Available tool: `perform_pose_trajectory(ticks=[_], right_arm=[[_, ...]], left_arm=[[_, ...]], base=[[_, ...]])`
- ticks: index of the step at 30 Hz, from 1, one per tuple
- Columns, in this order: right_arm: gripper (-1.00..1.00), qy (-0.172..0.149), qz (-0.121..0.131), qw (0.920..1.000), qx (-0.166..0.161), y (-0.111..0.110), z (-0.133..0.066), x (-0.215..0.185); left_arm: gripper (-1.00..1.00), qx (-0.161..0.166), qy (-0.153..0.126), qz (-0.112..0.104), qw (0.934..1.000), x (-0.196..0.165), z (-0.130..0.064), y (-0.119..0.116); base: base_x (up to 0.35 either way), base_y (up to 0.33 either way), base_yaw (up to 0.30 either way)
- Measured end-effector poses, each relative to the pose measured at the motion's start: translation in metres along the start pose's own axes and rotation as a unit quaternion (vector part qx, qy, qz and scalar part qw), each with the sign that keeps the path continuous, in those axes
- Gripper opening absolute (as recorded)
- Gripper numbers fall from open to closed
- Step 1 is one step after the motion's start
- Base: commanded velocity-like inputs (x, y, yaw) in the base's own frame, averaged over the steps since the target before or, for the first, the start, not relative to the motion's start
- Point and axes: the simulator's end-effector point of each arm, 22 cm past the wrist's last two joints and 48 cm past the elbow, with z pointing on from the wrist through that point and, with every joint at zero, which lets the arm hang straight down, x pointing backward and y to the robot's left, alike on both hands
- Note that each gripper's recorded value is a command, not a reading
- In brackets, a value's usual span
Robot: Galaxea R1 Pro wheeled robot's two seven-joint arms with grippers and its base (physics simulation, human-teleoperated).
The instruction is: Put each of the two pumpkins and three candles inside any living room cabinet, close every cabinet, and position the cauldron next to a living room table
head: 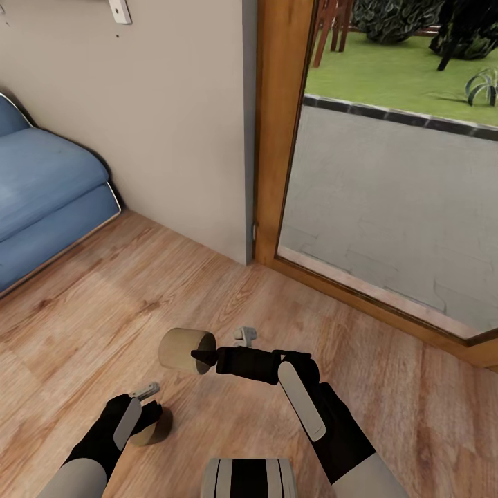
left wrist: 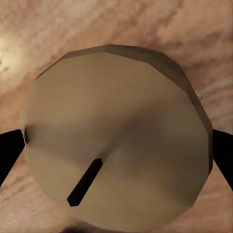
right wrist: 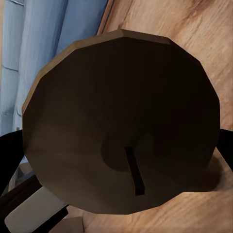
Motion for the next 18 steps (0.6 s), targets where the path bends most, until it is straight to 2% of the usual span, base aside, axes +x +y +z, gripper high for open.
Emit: perform_pose_trajectory(ticks=[2, 5, 18], right_arm=[[-1.00, -0.001, -0.002, 1.0000, 0.000, 0.002, -0.001, -0.001], [-1.00, -0.004, -0.006, 1.0000, -0.001, 0.007, -0.003, -0.004], [-1.00, -0.016, -0.029, 0.9994, -0.001, 0.028, -0.013, -0.017]], left_arm=[[-1.00, 0.004, 0.001, 0.002, 1.0000, 0.001, 0.000, -0.001], [-1.00, 0.020, 0.002, -0.017, 0.9996, 0.002, -0.004, -0.008], [-1.00, 0.030, -0.018, -0.021, 0.9992, -0.017, -0.026, -0.013]], base=[[0.000, 0.000, 0.000], [0.000, 0.000, 0.000], [0.000, 0.000, 0.000]])
